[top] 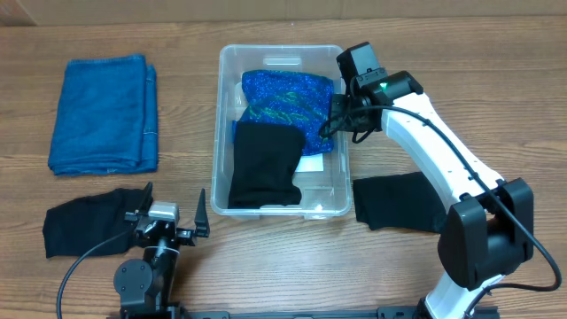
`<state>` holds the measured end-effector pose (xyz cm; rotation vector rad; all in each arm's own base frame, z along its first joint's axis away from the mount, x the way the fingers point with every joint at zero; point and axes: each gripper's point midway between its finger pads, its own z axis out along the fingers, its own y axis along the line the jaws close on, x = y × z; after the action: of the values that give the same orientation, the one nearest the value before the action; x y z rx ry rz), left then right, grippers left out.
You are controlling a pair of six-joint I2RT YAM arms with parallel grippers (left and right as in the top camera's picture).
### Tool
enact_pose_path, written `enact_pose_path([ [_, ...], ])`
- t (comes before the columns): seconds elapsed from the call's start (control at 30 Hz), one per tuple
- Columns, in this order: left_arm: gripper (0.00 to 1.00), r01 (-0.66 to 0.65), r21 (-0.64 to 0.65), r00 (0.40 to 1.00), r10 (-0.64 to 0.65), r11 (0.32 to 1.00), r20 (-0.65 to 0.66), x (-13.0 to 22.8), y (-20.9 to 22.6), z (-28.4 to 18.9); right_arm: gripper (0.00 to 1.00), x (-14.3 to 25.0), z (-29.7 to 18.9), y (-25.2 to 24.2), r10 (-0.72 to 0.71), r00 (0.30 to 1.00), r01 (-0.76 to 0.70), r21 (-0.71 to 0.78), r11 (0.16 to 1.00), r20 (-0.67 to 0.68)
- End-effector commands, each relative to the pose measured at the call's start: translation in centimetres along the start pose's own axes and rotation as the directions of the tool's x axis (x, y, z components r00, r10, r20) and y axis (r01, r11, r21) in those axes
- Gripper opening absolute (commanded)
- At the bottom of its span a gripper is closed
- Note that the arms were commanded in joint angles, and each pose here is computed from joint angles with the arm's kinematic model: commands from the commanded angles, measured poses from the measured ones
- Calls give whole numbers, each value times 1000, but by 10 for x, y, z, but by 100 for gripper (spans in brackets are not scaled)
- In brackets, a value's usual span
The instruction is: Pack container
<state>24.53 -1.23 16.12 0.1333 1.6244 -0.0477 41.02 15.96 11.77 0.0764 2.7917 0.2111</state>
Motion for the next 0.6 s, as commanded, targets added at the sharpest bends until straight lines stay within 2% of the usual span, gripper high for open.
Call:
enact_pose_path([
  [0.0, 100, -20, -10, 1000, 20, 1000, 4, 0, 2, 0, 4, -15, -7, -3, -3, 999, 3, -6, 1000, 53],
  [0.07, 100, -20, -10, 1000, 20, 1000, 4, 0, 2, 0, 4, -18, -7, -9, 6, 998, -6, -1, 1000, 57],
  [0.13, 100, -20, -10, 1000, 20, 1000, 4, 0, 2, 0, 17, -19, -9, -13, 13, 999, -13, 3, 1000, 53],
  [0.2, 100, -20, -10, 1000, 20, 1000, 4, 0, 2, 0, 35, -20, -10, -12, 6, 998, -7, 2, 1000, 56],
  [0.27, 100, -20, -10, 1000, 20, 1000, 4, 0, 2, 0, 40, -29, -22, -8, -9, 997, 9, -3, 1000, 74],
  [0.37, 100, -20, -10, 1000, 20, 1000, 4, 0, 2, 0, 48, -54, -74, -3, -11, 991, 10, 7, 1000, 133],
  [0.43, 100, -20, -10, 1000, 20, 1000, 4, 0, 2, 0, 58, -59, -110, -18, 16, 988, -31, 100, 995, 154],
  [0.47, 100, -20, -10, 1000, 20, 1000, 4, 0, 2, 0, 59, -56, -131, -34, 62, 985, -89, 164, 983, 160],
  [0.57, 100, -20, -10, 1000, 20, 1000, 4, 0, 2, 0, 63, -41, -171, -69, 218, 962, -253, 227, 940, 165],
])
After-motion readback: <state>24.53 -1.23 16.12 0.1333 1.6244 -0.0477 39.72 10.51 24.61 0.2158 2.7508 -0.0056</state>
